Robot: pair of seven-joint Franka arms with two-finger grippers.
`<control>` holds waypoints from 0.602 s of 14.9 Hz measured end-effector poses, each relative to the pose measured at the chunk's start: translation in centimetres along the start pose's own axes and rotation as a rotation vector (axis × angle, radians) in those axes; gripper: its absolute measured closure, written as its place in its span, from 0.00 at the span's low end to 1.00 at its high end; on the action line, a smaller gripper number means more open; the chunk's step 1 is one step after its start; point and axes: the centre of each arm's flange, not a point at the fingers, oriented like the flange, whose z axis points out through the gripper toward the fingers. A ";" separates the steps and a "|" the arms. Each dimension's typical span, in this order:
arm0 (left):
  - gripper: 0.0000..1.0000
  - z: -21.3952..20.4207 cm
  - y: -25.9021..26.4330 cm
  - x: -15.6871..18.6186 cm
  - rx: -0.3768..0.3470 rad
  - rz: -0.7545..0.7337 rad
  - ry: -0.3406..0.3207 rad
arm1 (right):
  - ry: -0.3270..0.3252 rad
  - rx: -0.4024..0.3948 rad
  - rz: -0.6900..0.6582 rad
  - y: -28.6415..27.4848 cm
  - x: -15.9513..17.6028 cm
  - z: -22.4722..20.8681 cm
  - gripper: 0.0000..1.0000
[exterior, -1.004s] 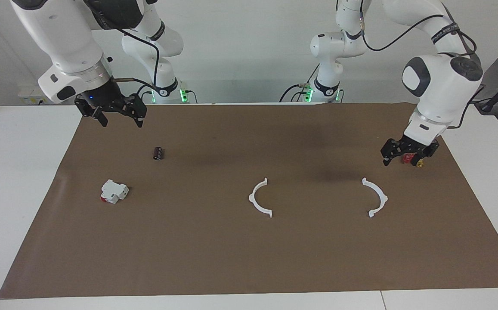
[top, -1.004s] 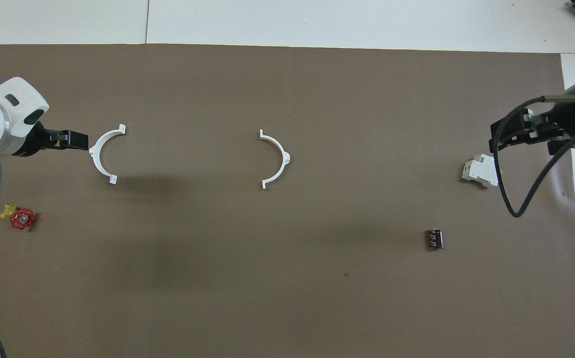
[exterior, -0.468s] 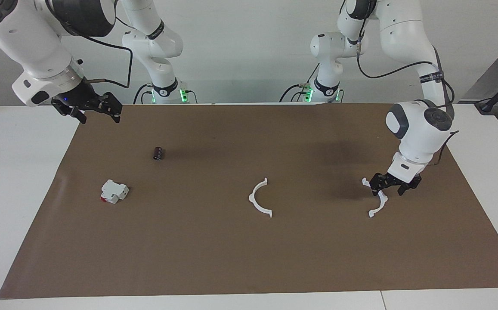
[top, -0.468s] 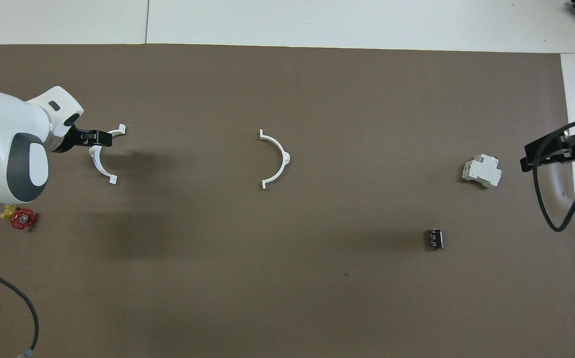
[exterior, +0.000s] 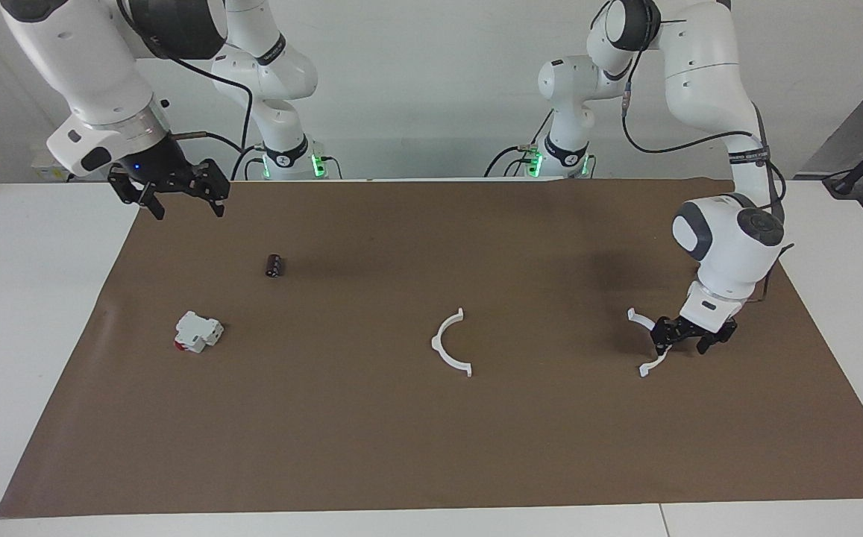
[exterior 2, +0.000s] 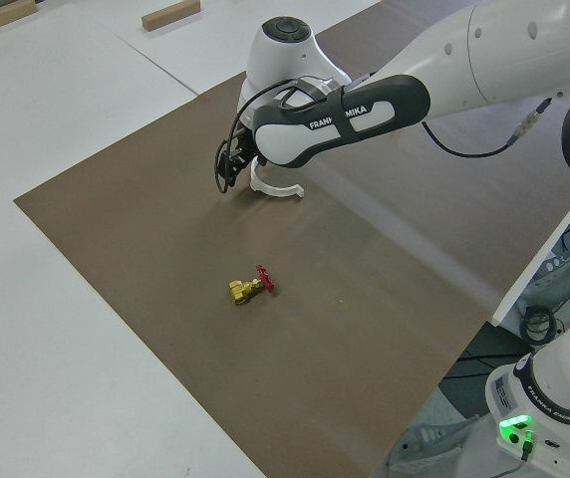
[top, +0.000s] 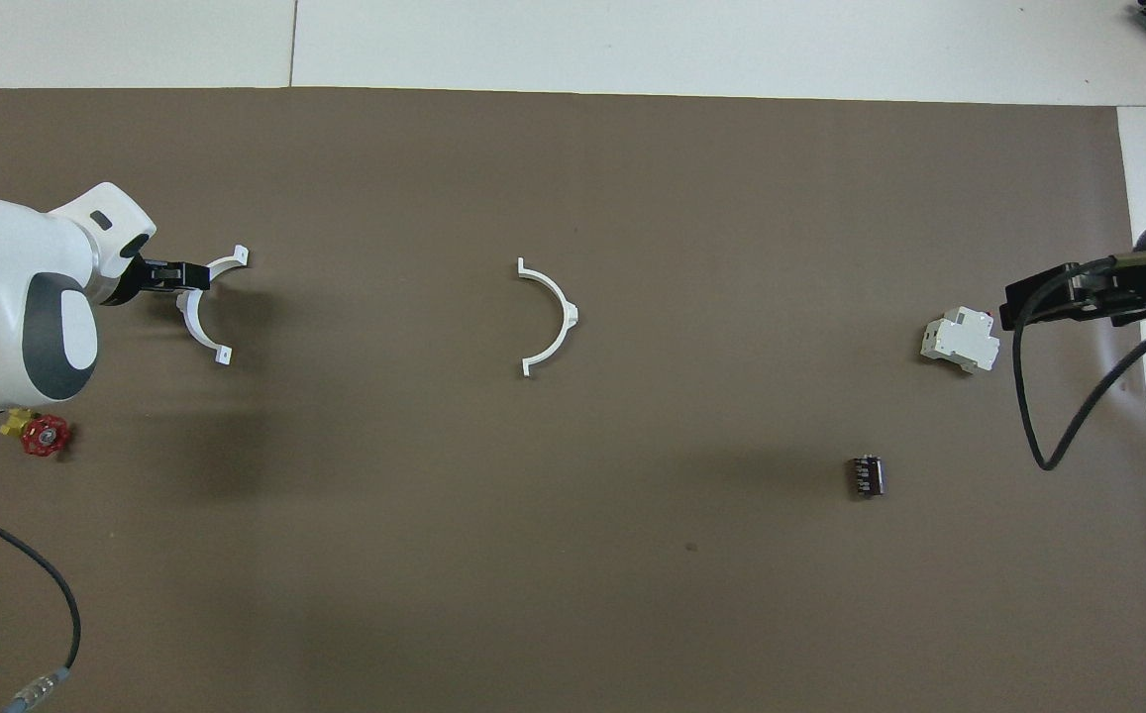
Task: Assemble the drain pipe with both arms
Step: 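Grasp the second white clamp half with the left gripper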
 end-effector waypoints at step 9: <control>0.19 0.9 1.3 -1.3 -0.017 0.018 -0.052 | 0.074 0.000 0.006 -0.4 0.7 -0.1 0.00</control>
